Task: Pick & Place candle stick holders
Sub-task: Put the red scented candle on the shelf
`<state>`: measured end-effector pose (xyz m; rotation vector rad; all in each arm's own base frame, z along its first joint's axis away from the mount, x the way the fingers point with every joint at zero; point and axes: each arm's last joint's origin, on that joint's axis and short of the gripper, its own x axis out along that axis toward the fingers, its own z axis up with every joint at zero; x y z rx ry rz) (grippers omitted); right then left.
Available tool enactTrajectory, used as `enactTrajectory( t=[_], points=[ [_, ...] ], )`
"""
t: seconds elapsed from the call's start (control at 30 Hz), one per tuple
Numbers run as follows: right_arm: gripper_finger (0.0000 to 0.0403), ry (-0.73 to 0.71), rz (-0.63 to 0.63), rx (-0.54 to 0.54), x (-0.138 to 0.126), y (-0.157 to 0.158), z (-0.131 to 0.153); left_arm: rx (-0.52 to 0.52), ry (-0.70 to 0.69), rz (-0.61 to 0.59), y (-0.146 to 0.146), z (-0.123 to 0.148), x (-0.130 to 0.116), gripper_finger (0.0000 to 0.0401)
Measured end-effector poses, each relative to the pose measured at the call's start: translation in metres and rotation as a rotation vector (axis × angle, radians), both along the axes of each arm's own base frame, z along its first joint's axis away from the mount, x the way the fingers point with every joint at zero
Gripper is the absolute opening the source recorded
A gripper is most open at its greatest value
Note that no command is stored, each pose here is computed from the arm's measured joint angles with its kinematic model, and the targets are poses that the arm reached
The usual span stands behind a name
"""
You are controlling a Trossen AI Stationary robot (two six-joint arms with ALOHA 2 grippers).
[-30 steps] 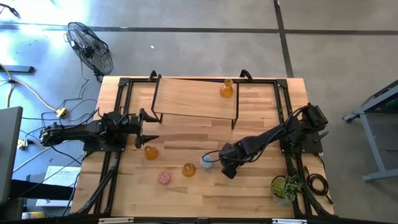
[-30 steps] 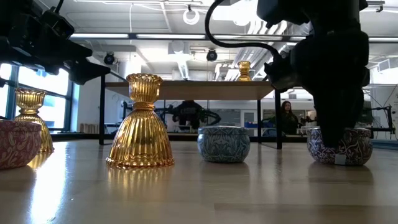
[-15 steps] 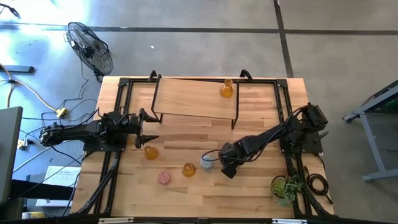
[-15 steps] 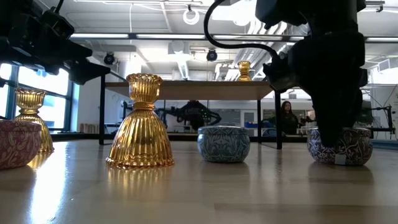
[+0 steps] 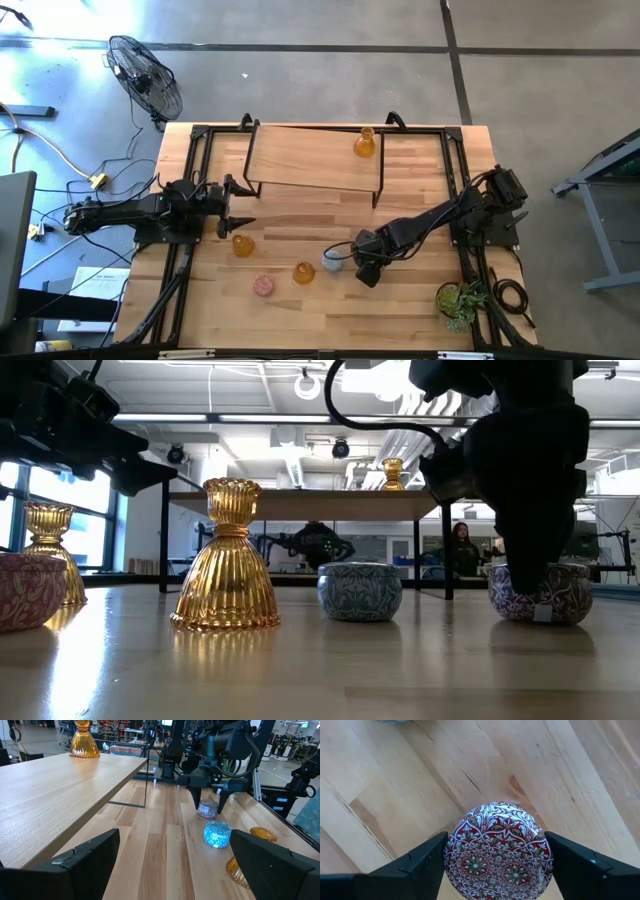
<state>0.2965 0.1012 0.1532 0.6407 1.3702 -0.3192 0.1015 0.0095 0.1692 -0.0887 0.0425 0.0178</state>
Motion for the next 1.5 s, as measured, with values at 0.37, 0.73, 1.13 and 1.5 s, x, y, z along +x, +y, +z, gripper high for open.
enactTrajectory(
  t=[0.37, 0.73, 1.13, 1.5],
  points=[
    [0.029, -0.016, 0.049, -0.017, -0.004, 0.012, 0.001, 0.0, 0.0, 0.0, 0.0, 0.0, 0.0, 0.0374],
    [0.0288, -0.083, 0.026, 0.015, -0.006, 0.018, 0.015, 0.0, 0.0, 0.0, 0.0, 0.0, 0.0, 0.0374],
    [0.0288, -0.419, -0.001, -0.044, -0.024, 0.007, 0.088, 0.0, 0.0, 0.006, 0.0, 0.0, 0.0, 0.0374],
    [0.0288, -1.028, 0.19, -0.102, -0.024, -0.001, 0.164, 0.0, 0.0, 0.007, 0.0, 0.0, 0.0, 0.0374]
  ],
)
